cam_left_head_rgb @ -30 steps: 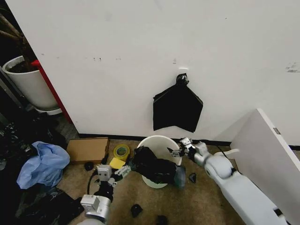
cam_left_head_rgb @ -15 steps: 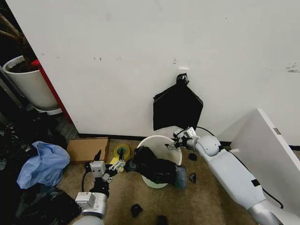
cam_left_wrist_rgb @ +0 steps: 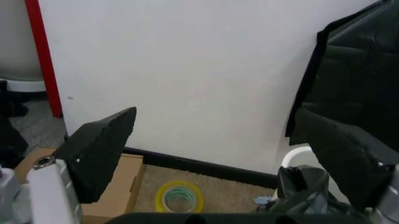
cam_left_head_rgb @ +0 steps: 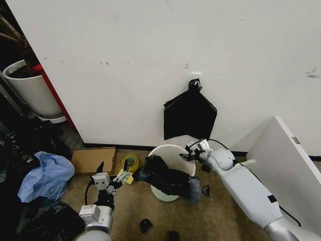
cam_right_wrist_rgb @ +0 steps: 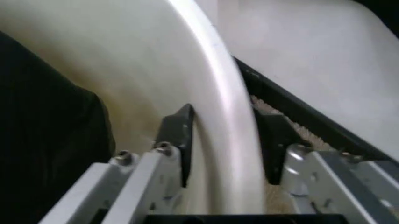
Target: Place the garbage bag over the trash bin.
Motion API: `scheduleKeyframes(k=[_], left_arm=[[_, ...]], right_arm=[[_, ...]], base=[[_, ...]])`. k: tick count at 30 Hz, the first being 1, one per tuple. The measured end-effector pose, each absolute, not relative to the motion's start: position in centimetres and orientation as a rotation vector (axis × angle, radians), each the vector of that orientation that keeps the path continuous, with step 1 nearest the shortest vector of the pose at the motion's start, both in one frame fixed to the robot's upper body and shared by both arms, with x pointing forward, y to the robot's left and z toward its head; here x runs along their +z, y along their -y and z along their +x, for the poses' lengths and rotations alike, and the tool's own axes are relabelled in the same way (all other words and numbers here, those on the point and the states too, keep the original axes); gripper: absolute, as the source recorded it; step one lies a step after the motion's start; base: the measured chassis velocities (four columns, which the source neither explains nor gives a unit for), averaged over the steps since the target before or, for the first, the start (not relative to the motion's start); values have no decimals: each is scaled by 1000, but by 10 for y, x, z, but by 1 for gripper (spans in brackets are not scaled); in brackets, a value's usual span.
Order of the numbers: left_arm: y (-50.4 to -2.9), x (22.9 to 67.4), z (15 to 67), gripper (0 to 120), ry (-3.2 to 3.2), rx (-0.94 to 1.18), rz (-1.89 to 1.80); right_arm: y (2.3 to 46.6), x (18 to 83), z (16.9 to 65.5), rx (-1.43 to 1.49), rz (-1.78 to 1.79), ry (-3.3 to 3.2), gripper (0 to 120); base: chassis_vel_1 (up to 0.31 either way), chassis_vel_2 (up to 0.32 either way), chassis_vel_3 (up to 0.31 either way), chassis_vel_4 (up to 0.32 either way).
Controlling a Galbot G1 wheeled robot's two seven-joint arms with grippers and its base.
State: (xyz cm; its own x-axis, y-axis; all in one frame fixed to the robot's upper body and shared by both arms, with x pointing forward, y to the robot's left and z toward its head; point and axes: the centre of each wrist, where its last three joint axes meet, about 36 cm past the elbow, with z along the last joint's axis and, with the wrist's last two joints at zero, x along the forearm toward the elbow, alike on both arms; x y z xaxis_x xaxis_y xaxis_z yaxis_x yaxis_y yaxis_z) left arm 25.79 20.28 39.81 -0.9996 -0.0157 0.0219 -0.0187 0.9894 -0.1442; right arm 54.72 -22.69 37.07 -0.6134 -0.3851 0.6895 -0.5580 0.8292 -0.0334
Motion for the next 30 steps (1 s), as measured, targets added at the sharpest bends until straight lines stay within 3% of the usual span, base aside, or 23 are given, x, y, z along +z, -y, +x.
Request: scheduleKeyframes(k=[5, 8, 18, 30], left_arm=[[-203, 398, 262, 100, 3116, 233, 44], [-202, 397, 263, 100, 3116, 237, 46], [-196, 399, 269, 100, 3119, 268, 15], [-190, 410, 270, 100, 3133, 301, -21]], right_arm=[[220, 378, 519, 204, 533, 2326, 5], [217, 379, 501, 143, 450, 2340, 1], [210, 397, 402, -239, -48, 2392, 0], [197, 389, 346, -555, -450, 2305, 0]], base=[[0, 0, 0, 0], [0, 0, 0, 0], [0, 0, 0, 0], [0, 0, 0, 0]])
